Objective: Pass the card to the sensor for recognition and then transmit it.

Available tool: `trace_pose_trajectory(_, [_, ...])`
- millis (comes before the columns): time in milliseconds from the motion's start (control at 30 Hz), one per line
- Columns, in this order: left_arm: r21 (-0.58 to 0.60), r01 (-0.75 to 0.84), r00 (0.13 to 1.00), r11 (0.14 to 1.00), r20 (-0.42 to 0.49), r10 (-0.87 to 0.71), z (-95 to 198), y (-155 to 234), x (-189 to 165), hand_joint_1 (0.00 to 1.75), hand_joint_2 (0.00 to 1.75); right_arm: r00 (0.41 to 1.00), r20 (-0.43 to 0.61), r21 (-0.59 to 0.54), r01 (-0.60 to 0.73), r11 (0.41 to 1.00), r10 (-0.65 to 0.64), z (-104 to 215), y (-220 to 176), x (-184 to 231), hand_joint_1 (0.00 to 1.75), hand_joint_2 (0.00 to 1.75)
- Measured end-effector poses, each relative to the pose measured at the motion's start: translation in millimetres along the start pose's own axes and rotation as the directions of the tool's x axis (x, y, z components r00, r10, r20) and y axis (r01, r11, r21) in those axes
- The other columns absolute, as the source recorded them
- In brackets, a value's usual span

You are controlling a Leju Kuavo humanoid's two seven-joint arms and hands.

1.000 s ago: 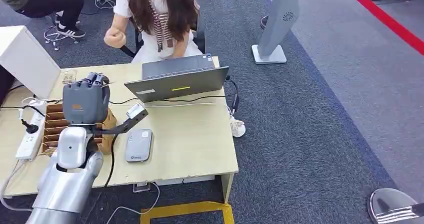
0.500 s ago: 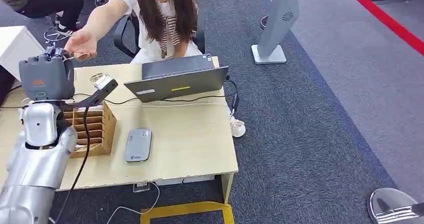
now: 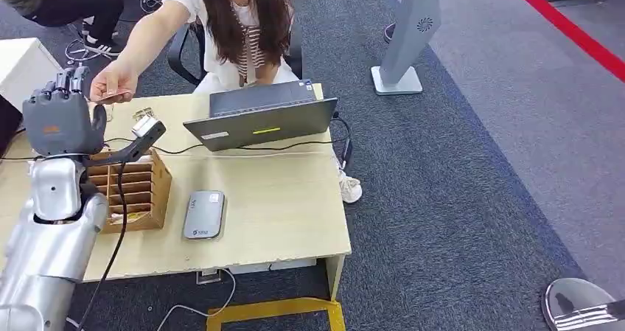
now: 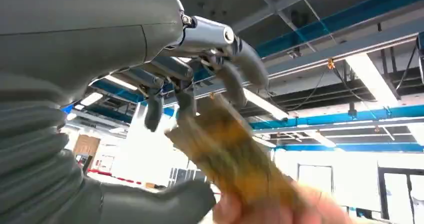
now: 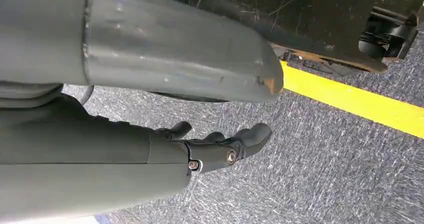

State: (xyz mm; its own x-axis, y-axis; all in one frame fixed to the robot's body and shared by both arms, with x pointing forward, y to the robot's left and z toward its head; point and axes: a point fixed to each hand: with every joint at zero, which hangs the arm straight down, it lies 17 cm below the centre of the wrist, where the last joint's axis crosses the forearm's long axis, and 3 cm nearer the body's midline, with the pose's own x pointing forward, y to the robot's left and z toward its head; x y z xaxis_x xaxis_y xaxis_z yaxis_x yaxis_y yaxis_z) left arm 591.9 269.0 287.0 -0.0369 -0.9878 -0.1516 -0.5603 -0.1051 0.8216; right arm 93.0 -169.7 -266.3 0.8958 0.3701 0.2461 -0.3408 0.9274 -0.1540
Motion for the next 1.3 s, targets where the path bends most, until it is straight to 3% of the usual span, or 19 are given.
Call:
trace_pose_trajectory(433, [0.015, -0.073, 0.994, 0.997, 0.084, 0.071, 53.6, -1.4, 37.7, 0.0, 1.75, 1.0, -0.008, -0.018, 0.013, 1.0, -0.013, 0.0, -2.3, -3.1, 0.0, 0.0])
trace_pose_trajectory(567, [-0.004, -0.105, 0.99, 0.994, 0.098, 0.105, 88.6, -5.0, 48.4, 0.0, 1.75, 0.999, -0.017, -0.024, 0.032, 0.999, -0.033, 0.2, -2.4, -6.1, 0.0, 0.0])
trace_pose_trajectory(900, [-0.363, -0.084, 0.992, 0.928, 0.053, 0.111, 200.6, -84.4, 44.7, 0.0, 1.75, 0.998, -0.027, -0.031, 0.058, 0.998, -0.058, 0.4, -3.1, -11.0, 0.0, 0.0])
trace_pose_trajectory(1100, [-0.439, -0.063, 0.997, 0.896, 0.015, 0.077, 234.5, -106.2, 29.1, 0.0, 1.75, 0.998, -0.016, -0.016, 0.053, 0.998, -0.053, 0.9, -0.2, -9.7, 0.0, 0.0])
trace_pose_trajectory(1300, [-0.492, -0.036, 0.999, 0.87, -0.004, 0.039, 249.5, -122.7, 10.0, 0.0, 1.75, 0.999, -0.004, -0.004, 0.051, 0.999, -0.051, 1.2, 1.9, -8.3, 0.0, 0.0])
